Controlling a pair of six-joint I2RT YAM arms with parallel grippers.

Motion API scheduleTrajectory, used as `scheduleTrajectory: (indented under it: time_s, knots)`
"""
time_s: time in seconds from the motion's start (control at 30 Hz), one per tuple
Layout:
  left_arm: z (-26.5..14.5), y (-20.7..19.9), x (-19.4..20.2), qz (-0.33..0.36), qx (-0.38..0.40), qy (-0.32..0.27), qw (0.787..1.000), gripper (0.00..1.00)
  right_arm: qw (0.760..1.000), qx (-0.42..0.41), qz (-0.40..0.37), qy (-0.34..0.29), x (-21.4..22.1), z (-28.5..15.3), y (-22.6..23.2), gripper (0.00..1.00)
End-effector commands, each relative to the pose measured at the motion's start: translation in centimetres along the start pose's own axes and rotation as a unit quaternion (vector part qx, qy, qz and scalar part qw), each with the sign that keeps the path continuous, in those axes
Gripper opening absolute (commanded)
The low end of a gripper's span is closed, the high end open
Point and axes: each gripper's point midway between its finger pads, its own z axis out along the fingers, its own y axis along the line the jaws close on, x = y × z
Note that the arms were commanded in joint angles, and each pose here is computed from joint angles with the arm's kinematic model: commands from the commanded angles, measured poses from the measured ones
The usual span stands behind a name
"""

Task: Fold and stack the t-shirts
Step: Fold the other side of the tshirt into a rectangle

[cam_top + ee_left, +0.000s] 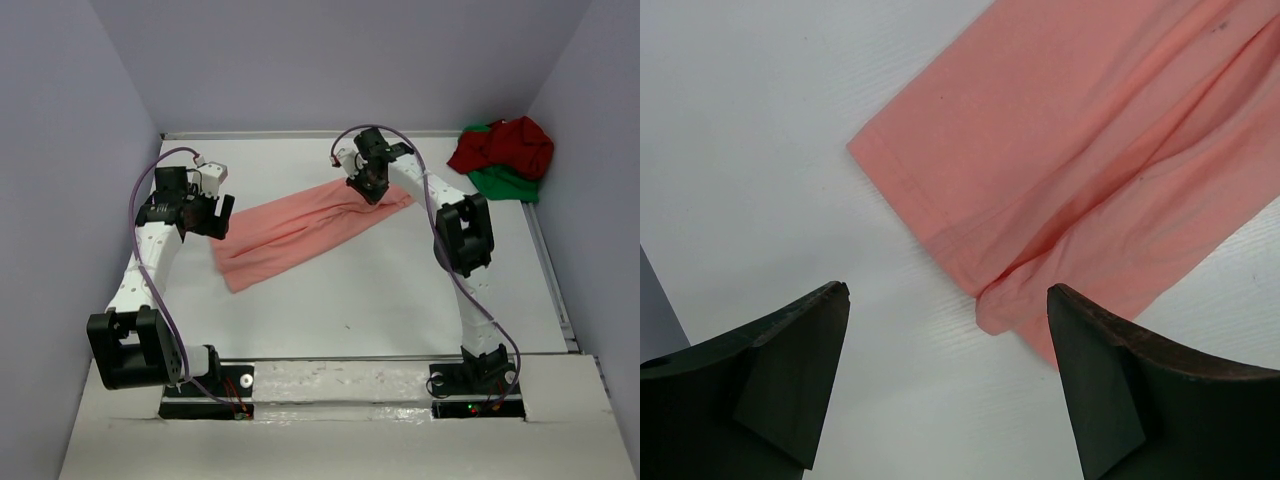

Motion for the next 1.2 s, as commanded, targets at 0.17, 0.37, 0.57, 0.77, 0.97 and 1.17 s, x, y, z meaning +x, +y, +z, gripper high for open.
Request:
scheduleTrajectory:
  time_s: [0.17, 0.37, 0.57, 0.77, 0.97, 1.17]
  knots:
    - [-0.3, -0.1, -0.8, 0.005, 0.004, -0.013, 1.000, 0.90, 0.997, 0.053, -0.007, -0.054, -2.8, -3.5, -2.3, 0.23]
    - [-0.4, 0.0, -0.8, 0.005, 0.002, -0.013, 1.000, 0.90, 0.994, 0.068, -0.011, -0.080, -4.5, -5.2, -3.2, 0.26]
    - [-0.4, 0.0, -0.9, 0.006, 0.001, -0.015, 1.000, 0.90, 0.993, 0.089, -0.013, -0.080, -4.8, -5.4, -4.1, 0.27]
    - [-0.3, 0.0, -0.7, 0.006, 0.002, -0.011, 1.000, 0.90, 0.993, 0.092, -0.010, -0.073, -4.5, -4.4, -4.2, 0.32]
    - [-0.1, -0.1, -0.6, 0.004, 0.004, -0.008, 1.000, 0.90, 0.994, 0.086, -0.010, -0.066, -3.9, -3.6, -3.8, 0.34]
    - [0.1, -0.2, -0.6, 0.004, 0.009, -0.006, 1.000, 0.90, 0.995, 0.079, -0.010, -0.062, -3.6, -3.1, -3.5, 0.35]
